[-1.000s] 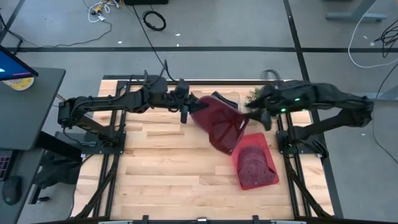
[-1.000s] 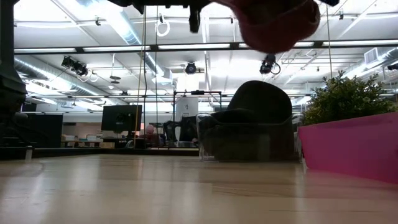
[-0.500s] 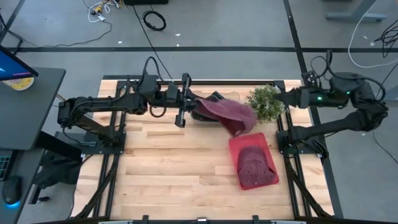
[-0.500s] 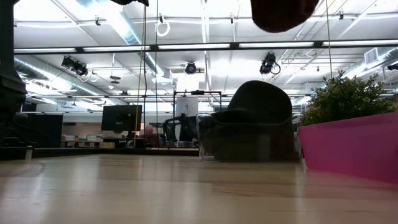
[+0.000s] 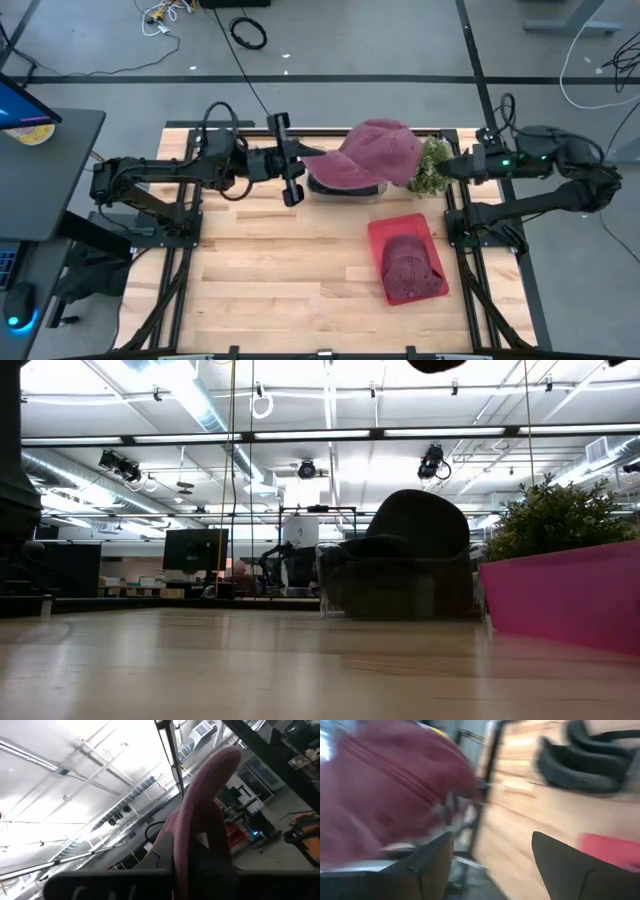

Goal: Pick & Place hat
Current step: Put the red cap into the red bin

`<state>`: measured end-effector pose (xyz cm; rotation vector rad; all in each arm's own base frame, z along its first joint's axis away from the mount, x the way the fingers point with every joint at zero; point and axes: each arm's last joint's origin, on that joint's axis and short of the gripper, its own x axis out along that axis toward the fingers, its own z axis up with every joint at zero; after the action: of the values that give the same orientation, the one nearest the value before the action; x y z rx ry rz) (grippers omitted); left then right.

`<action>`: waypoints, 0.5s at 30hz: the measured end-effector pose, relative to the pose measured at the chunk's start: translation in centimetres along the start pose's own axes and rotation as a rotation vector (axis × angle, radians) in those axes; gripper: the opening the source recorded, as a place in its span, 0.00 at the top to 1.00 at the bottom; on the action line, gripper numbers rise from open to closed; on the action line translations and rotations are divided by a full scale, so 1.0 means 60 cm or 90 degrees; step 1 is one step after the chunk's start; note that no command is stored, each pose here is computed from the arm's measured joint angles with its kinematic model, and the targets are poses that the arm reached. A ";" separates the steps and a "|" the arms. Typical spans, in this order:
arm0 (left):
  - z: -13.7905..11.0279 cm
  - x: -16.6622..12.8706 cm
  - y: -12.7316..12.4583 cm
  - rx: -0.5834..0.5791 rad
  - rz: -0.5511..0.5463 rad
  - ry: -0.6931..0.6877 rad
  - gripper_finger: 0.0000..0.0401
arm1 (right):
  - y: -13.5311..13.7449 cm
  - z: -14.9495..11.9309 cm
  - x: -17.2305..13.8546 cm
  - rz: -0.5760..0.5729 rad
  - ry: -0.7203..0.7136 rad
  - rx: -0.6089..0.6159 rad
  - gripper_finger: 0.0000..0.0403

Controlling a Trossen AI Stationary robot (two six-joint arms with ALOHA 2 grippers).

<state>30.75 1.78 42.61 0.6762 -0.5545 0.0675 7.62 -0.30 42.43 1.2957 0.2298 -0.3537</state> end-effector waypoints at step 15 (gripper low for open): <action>0.006 0.002 -0.040 -0.010 -0.097 0.027 0.97 | 0.006 -0.022 0.132 0.472 0.008 0.201 0.20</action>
<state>31.25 -0.34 41.55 0.6975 -0.4617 -0.0652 15.10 0.06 39.55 1.5926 -0.3114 0.2629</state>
